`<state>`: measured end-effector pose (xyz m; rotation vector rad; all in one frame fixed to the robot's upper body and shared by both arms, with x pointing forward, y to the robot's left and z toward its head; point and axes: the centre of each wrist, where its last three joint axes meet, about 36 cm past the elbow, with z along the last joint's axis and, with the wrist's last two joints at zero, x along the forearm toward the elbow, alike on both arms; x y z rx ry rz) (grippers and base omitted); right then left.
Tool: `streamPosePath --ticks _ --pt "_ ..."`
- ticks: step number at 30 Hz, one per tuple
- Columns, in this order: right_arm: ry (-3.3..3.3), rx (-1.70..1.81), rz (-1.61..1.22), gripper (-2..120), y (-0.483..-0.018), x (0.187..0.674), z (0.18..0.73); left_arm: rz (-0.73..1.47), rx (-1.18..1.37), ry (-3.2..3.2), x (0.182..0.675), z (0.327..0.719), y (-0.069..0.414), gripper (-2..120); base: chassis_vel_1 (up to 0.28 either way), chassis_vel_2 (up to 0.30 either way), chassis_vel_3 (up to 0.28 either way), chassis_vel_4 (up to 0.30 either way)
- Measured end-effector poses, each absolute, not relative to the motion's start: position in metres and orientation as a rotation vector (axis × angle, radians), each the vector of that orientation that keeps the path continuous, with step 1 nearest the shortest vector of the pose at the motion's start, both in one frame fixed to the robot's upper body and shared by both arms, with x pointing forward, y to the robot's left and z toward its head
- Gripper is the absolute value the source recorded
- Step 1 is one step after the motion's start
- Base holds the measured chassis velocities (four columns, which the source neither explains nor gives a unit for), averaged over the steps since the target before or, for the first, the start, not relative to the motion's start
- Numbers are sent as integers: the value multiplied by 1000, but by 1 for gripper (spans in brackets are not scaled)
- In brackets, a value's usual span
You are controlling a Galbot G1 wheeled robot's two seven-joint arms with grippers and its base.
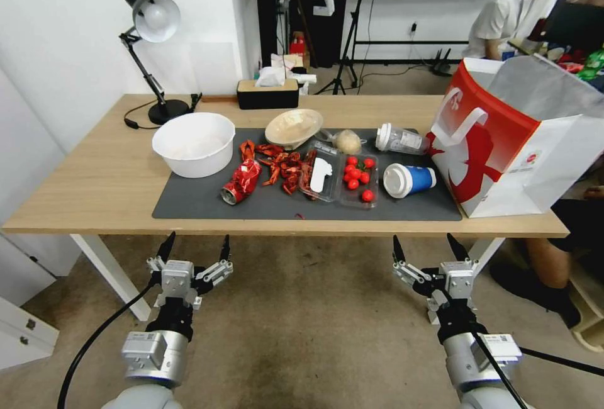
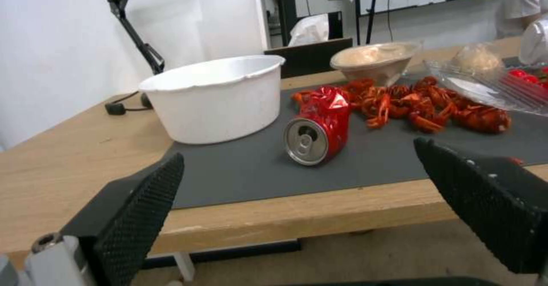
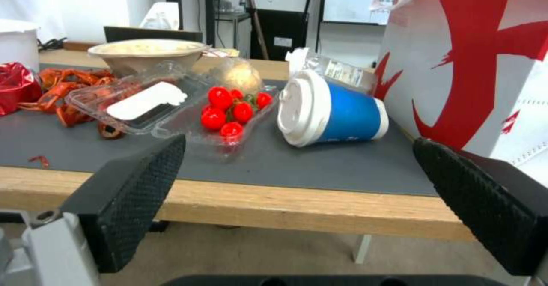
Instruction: Pick up the trash from the table and place it into the takeout bag.
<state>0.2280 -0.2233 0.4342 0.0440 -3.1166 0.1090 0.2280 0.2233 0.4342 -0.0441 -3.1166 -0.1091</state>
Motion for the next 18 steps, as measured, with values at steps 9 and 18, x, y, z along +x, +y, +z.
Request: streamPosePath --ticks 9,18 --pt "-3117 44 109 100 -223 228 434 -109 -44 -3117 228 434 223 100 0 0 0 0" --pt "-3117 44 109 100 -223 228 434 -109 -44 -3117 228 434 223 100 0 0 0 0"
